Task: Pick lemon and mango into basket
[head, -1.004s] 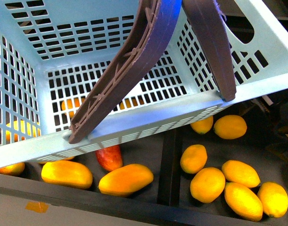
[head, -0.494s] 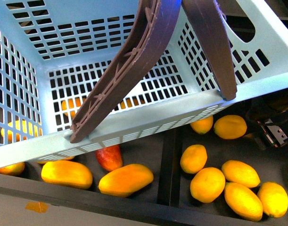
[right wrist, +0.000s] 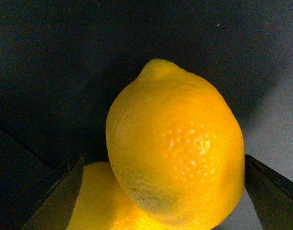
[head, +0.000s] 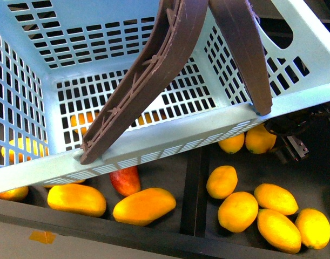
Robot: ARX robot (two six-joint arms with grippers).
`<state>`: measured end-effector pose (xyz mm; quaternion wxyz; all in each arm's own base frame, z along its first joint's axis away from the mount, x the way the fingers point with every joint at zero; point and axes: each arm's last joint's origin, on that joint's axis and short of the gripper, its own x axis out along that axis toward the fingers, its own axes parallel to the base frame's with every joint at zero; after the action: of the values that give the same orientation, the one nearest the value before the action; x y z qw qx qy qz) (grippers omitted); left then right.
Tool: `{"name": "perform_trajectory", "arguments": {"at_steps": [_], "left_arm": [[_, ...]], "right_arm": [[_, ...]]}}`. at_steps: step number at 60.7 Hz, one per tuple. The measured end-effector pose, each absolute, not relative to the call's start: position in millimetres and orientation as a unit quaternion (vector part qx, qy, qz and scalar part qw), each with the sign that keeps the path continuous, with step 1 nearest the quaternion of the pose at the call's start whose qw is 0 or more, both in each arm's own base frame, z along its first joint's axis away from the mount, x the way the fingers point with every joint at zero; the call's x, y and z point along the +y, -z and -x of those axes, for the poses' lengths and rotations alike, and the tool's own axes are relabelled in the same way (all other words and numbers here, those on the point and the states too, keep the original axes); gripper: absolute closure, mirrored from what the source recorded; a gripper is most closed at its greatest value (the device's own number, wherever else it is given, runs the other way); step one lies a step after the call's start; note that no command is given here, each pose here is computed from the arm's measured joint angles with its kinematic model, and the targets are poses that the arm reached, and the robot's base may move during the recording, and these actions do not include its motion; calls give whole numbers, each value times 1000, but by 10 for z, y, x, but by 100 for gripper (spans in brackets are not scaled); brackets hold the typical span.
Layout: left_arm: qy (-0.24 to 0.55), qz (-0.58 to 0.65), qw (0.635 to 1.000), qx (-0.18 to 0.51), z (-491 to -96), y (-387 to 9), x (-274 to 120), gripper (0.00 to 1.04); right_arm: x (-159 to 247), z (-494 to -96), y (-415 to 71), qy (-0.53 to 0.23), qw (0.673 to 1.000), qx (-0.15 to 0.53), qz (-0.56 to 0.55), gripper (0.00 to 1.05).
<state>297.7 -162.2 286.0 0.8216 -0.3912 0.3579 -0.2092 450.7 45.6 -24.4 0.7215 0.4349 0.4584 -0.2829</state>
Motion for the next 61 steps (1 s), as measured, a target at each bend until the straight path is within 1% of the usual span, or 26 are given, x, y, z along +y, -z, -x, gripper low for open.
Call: {"name": "perform_trajectory", "arguments": {"at_steps": [13,17,21,25,43,50,56,61], "left_arm": [[209,391,822,358,-2977,-2860,-1622,100],[209,391,822,358,-2977,-2860,-1622,100],[209,391,822,358,-2977,-2860,-1622,100],[209,391,822,358,-2977,-2860,-1622,100],[209,391,822,358,-2977,-2860,-1622,100],[209,391,822,358,-2977,-2860,-1622,100],[209,391,822,358,-2977,-2860,-1622,100],[209,391,822,358,-2977,-2860,-1622,100]], "right_arm": [[449,-4551,278,289,721,459,-431,9],[447,-4546,294,292,721,459,-429,17],[442,-4537,309,295,720,461,-428,27],[430,-4526,318,296,719,461,-427,33],[266,-4355,275,303,725,454,-420,34],[103,-4250,142,301,741,438,-410,34],[-43,-4150,-116,288,775,409,-386,34],[-160,-4042,-424,263,808,380,-366,34]]}}
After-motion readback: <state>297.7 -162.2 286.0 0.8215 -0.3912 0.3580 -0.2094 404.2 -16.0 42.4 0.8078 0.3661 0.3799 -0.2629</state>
